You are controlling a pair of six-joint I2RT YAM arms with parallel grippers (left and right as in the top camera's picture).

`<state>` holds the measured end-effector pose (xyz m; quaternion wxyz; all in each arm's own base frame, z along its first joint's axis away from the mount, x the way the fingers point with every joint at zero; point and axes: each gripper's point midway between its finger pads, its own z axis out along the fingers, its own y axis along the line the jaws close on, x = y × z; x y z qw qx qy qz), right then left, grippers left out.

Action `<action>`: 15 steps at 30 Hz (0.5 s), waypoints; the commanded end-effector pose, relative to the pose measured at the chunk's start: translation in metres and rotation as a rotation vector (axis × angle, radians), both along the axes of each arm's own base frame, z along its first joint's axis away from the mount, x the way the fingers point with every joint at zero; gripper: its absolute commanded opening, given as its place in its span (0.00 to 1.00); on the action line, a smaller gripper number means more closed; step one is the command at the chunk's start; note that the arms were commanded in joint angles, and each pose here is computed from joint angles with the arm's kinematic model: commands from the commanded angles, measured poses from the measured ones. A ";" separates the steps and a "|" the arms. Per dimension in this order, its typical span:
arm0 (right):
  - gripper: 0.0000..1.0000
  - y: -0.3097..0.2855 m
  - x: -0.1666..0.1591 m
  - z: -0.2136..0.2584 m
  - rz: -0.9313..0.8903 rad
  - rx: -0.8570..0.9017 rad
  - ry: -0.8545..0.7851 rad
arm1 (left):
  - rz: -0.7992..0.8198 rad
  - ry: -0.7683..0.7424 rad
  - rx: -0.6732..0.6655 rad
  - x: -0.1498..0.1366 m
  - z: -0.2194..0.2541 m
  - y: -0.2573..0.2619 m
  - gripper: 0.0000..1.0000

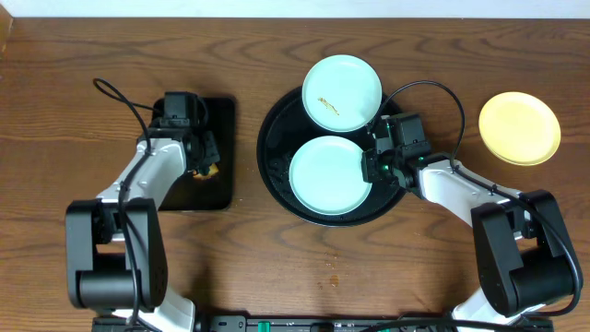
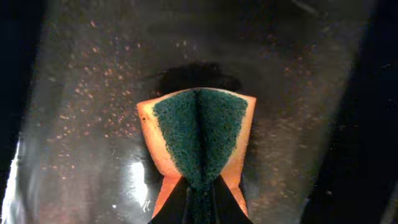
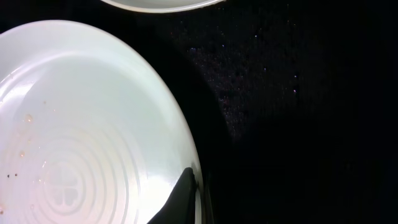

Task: Clean dirty plates on tray and stack at the side
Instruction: 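Lift sponge from black tray with left gripper toward green plate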

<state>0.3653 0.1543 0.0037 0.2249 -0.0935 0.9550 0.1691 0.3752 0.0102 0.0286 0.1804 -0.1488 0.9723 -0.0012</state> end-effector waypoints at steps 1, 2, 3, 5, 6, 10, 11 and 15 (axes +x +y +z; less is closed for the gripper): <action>0.03 -0.004 -0.003 -0.010 -0.002 -0.031 0.021 | -0.028 -0.106 0.010 0.010 0.039 -0.001 0.07; 0.03 -0.004 -0.003 -0.011 -0.002 -0.031 0.021 | -0.027 -0.121 0.011 0.010 0.045 -0.001 0.08; 0.03 -0.004 -0.003 -0.010 -0.002 -0.031 0.021 | -0.027 -0.131 0.011 0.009 0.050 0.000 0.07; 0.02 -0.004 -0.003 -0.010 -0.002 -0.031 0.021 | -0.020 -0.152 0.026 0.009 0.059 0.002 0.08; 0.02 -0.004 -0.003 -0.010 -0.002 -0.031 0.021 | -0.015 -0.158 0.036 0.009 0.062 0.004 0.08; 0.01 -0.004 -0.003 -0.010 -0.002 -0.031 0.021 | -0.009 -0.172 0.050 0.009 0.067 0.007 0.08; 0.01 -0.004 -0.003 -0.010 -0.002 -0.031 0.021 | -0.009 -0.172 0.050 0.009 0.067 0.007 0.07; 0.01 -0.004 -0.003 -0.010 -0.002 -0.031 0.021 | -0.038 -0.171 0.064 0.009 0.067 0.007 0.08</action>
